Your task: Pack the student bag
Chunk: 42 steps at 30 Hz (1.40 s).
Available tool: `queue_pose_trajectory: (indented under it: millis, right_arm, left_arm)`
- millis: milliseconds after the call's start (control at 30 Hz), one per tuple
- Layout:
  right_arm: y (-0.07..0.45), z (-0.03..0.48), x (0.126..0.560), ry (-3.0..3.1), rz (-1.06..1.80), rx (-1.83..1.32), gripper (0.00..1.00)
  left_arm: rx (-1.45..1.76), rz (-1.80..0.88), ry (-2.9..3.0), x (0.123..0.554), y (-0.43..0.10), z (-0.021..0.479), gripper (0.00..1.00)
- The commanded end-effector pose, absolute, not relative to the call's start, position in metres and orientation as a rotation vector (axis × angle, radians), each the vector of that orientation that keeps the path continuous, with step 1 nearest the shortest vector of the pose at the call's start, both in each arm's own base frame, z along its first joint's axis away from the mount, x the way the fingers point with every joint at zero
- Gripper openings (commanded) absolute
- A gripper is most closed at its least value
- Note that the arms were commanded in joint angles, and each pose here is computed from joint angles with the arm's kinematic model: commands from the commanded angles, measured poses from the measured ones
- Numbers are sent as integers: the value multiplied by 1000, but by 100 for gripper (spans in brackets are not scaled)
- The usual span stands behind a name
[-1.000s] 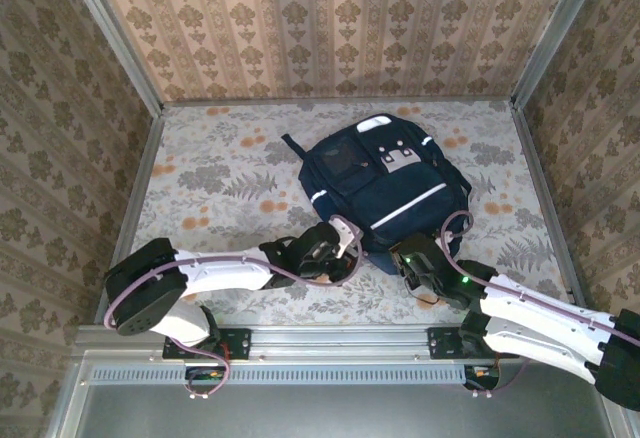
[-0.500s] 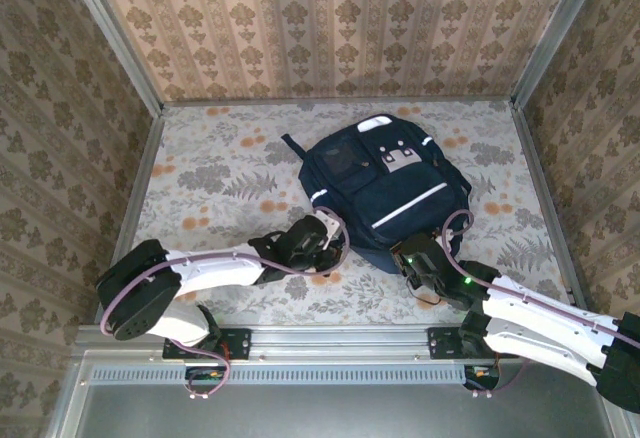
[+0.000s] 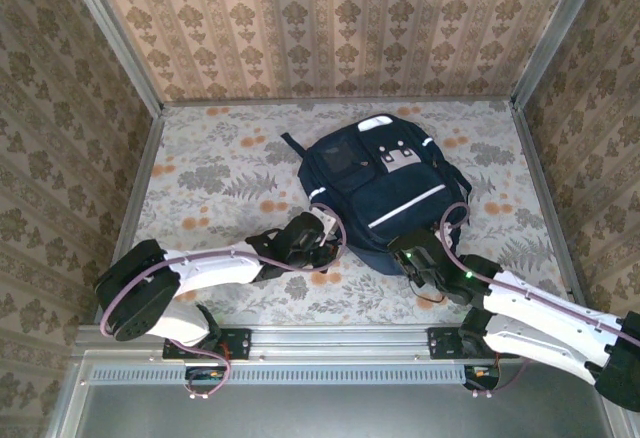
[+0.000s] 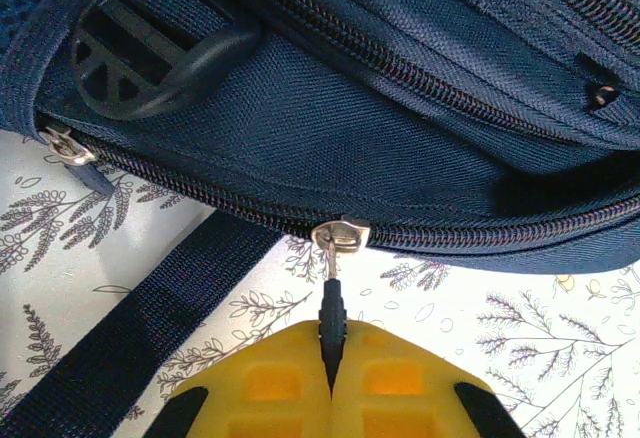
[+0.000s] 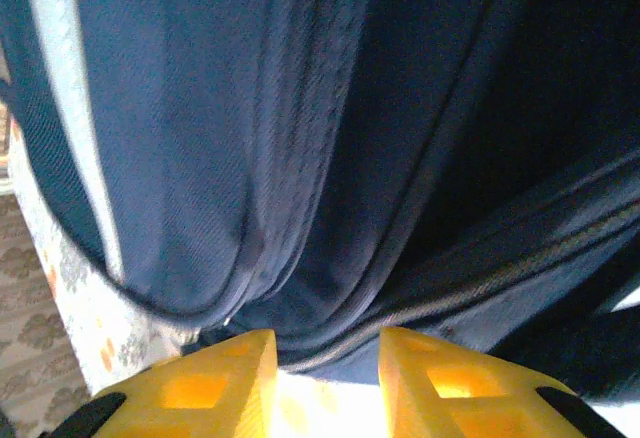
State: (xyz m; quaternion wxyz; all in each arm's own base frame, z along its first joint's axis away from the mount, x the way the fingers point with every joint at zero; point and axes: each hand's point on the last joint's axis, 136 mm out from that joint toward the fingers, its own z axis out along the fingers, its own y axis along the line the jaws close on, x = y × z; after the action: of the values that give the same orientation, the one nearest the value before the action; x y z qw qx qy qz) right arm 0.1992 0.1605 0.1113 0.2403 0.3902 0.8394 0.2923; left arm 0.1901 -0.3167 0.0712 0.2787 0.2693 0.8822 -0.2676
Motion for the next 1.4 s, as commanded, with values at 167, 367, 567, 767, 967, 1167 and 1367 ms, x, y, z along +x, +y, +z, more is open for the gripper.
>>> queue_pose_trajectory:
  millis: [167,367,567,767,967,1167,1367]
  right_arm:
    - [199,124,188,2328,923,1151,39]
    - [202,112,186,2318,925,1201,44]
    - [193,113,192,2232,944,1244,49]
    - [194,102,193,2219,942,1299,50]
    - [193,76,194,2252,876,1344,48]
    - [174,62,209,2238,747,1287,25]
    - [174,53,212,2262,727,1262,0]
  left_arm:
    - [766,-766,2294,178,-336,91,0]
    - [834,-804,2262,163,-353,100,0]
    - [884,-830,2238,153,-364,106,0]
    - [920,-862,2202,147,-375,116,0]
    - [953,-881,2175,139,-383,122,0]
    - [949,-878,2178,139,-380,120,0]
    - [947,-843,2184,142,-377,117,0]
